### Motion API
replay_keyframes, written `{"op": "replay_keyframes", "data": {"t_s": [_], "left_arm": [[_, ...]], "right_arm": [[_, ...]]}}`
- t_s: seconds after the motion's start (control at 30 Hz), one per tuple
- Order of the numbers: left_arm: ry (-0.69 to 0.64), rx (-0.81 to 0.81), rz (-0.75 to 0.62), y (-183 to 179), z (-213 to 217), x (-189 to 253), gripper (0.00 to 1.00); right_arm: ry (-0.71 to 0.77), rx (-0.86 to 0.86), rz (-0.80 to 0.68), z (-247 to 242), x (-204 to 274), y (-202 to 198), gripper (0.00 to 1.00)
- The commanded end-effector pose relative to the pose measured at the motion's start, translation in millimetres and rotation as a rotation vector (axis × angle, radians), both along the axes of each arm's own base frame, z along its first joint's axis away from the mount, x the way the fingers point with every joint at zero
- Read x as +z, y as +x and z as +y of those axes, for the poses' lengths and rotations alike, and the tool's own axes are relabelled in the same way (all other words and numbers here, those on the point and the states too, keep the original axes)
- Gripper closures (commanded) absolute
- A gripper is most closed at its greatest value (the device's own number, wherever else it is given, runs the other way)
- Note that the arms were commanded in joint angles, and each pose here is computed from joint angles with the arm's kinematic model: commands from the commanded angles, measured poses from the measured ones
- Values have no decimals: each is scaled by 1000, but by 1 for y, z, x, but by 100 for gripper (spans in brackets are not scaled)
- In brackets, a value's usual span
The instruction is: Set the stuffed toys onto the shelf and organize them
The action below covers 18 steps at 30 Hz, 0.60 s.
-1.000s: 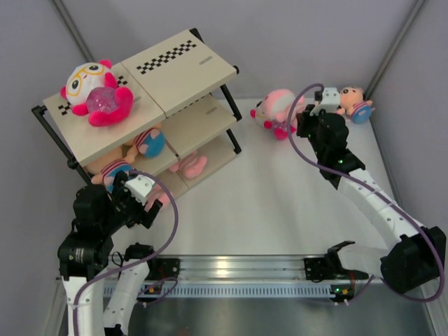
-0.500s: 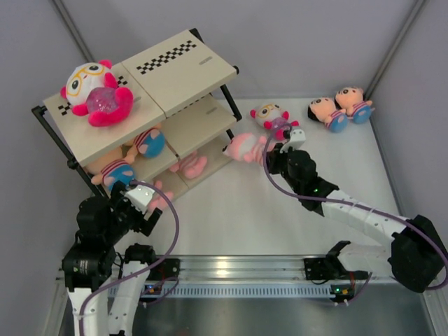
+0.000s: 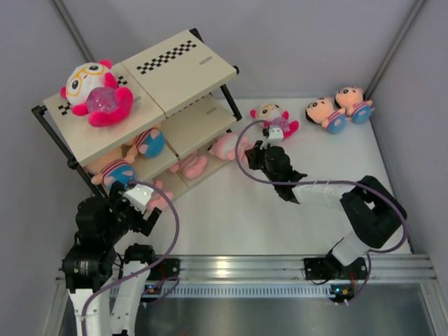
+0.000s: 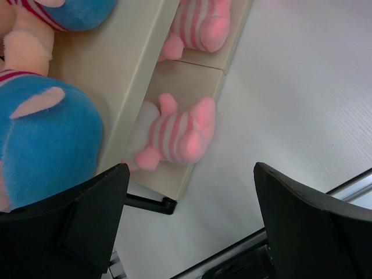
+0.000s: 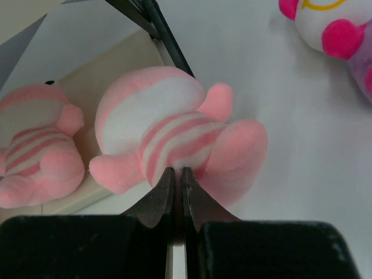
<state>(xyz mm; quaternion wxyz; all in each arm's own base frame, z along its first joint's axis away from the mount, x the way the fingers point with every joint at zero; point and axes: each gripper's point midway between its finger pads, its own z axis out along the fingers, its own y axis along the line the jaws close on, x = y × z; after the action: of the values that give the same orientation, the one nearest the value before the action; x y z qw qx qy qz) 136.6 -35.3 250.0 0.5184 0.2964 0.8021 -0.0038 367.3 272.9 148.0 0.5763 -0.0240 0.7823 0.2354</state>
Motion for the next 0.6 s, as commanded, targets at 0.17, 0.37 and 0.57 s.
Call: {"op": "replay_keyframes", "data": {"t_s": [0.17,0.37,0.57], "left_arm": [[-17,-19,-5,-3,-5,9,5],[-26,-30,0,-4,-7,8,5],[-25,-32,2,-5,-7,8,5]], "right_arm": [[204,4,-94,48,44,36,100],[195,12,-66,85,31,42,100],[246,10,-20,115,15,39,100]]}}
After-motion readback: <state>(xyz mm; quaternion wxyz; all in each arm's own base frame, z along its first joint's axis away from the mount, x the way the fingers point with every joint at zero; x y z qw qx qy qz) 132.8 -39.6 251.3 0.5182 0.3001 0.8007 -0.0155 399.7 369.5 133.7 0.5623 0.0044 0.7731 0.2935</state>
